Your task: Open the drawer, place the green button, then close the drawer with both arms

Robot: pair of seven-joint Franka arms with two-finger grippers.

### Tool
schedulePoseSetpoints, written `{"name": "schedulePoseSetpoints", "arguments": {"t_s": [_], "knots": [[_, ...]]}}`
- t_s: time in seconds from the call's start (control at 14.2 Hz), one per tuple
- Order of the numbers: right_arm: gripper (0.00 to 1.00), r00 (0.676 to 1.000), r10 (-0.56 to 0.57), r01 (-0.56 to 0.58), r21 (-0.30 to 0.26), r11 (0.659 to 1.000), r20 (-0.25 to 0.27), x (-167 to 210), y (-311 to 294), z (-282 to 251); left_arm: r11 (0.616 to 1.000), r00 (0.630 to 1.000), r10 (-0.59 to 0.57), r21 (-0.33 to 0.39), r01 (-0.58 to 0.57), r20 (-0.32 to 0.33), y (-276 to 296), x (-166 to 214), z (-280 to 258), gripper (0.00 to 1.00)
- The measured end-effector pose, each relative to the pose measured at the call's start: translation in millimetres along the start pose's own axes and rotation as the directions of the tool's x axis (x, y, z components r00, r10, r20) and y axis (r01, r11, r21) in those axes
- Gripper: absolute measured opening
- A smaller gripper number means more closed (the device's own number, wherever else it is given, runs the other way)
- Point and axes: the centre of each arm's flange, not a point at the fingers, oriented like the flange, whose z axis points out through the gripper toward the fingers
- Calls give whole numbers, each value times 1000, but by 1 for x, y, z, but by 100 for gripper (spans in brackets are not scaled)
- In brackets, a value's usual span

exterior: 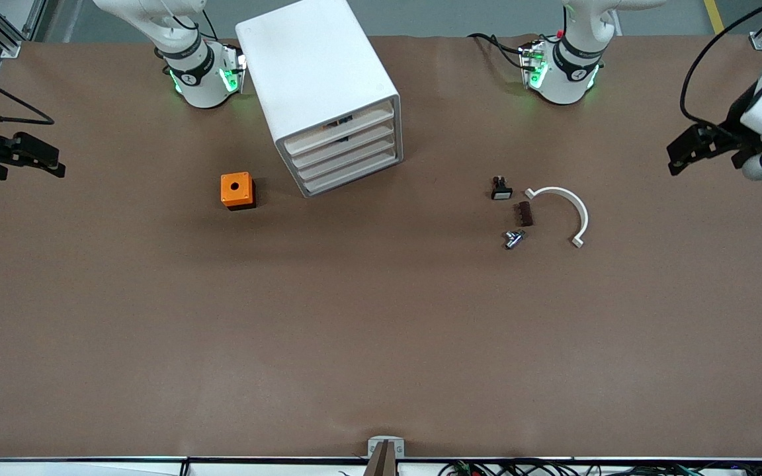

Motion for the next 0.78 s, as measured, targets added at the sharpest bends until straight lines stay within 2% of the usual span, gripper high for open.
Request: {"name": "schedulePoseSetpoints", "arguments": {"t_s": [0.35, 0.78], "knots": [[100, 998, 1, -2, -3, 1000, -58, -15, 0, -7, 1000, 1000, 15, -16, -15, 19, 1, -27, 3, 100], [100, 998, 3, -3, -4, 1000, -67, -15, 0, -9, 998, 998, 55, -17, -55, 23, 1, -27, 5, 100]]}}
